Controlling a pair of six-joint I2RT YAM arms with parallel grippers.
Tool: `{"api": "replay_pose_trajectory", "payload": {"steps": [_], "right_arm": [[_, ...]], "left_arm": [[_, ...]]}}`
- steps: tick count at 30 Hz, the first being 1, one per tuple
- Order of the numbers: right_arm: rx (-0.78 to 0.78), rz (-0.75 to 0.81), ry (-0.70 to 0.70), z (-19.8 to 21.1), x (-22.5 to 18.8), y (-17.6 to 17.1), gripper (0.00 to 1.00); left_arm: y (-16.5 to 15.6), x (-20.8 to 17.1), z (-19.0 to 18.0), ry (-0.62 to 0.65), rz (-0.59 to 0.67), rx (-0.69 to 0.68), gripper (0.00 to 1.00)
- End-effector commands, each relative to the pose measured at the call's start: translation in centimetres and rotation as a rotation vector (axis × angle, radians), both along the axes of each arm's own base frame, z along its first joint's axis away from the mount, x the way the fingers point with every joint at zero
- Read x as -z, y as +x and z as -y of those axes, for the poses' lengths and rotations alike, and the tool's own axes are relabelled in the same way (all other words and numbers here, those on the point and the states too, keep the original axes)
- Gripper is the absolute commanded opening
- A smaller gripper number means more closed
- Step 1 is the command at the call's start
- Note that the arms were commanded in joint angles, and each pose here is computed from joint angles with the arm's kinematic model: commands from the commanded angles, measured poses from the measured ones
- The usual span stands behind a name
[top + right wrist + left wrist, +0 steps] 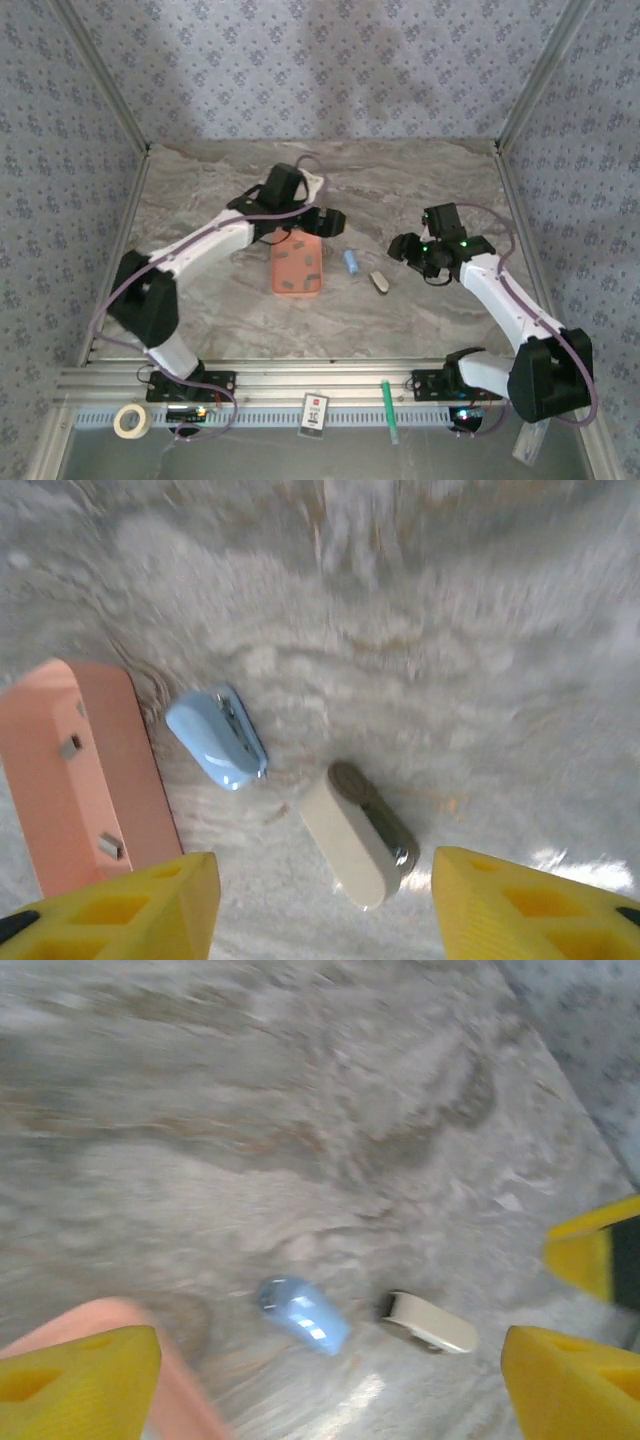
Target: Load the staples into the stapler
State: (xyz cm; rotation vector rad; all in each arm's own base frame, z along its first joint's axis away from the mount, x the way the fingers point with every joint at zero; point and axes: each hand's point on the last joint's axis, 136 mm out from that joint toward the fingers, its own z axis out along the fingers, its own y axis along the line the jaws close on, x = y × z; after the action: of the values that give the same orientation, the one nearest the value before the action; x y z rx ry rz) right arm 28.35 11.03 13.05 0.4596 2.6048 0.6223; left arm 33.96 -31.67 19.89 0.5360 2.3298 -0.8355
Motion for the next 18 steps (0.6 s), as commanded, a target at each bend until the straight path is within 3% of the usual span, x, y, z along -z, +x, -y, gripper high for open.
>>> {"api": "replay_pose_trajectory", "payload": {"steps": [1,2,3,10,14,18], "right_arm": [[0.029,0.134,-0.121,2.9,-1.1,1.9,0.69],[0.049,0.179,-0.152,3.9,-1.3,2.5,0.81],[0.063,0.232,-0.189,4.9,-1.5,3.2,1.00],[0.039,0.531,-0.460,10.0,-1.0,6.6,1.00],[-0.029,0.585,-0.524,10.4,0.3,7.8,1.00],[-0.024,0.634,-0.531,10.8,1.7,9.3,1.00]], "left_arm": [[2.0,-0.9,-6.8,0.099,0.134,-0.252,0.93],[2.2,-1.1,-8.7,0.120,0.170,-0.312,0.95],[2.5,-1.1,-11.1,0.149,0.211,-0.384,0.97],[1.7,-0.3,-25.6,0.399,0.477,-0.788,1.00],[0.6,2.6,-30.7,0.501,0.481,-0.920,1.00],[0.7,5.5,-32.3,0.507,0.507,-0.936,1.00]]}}
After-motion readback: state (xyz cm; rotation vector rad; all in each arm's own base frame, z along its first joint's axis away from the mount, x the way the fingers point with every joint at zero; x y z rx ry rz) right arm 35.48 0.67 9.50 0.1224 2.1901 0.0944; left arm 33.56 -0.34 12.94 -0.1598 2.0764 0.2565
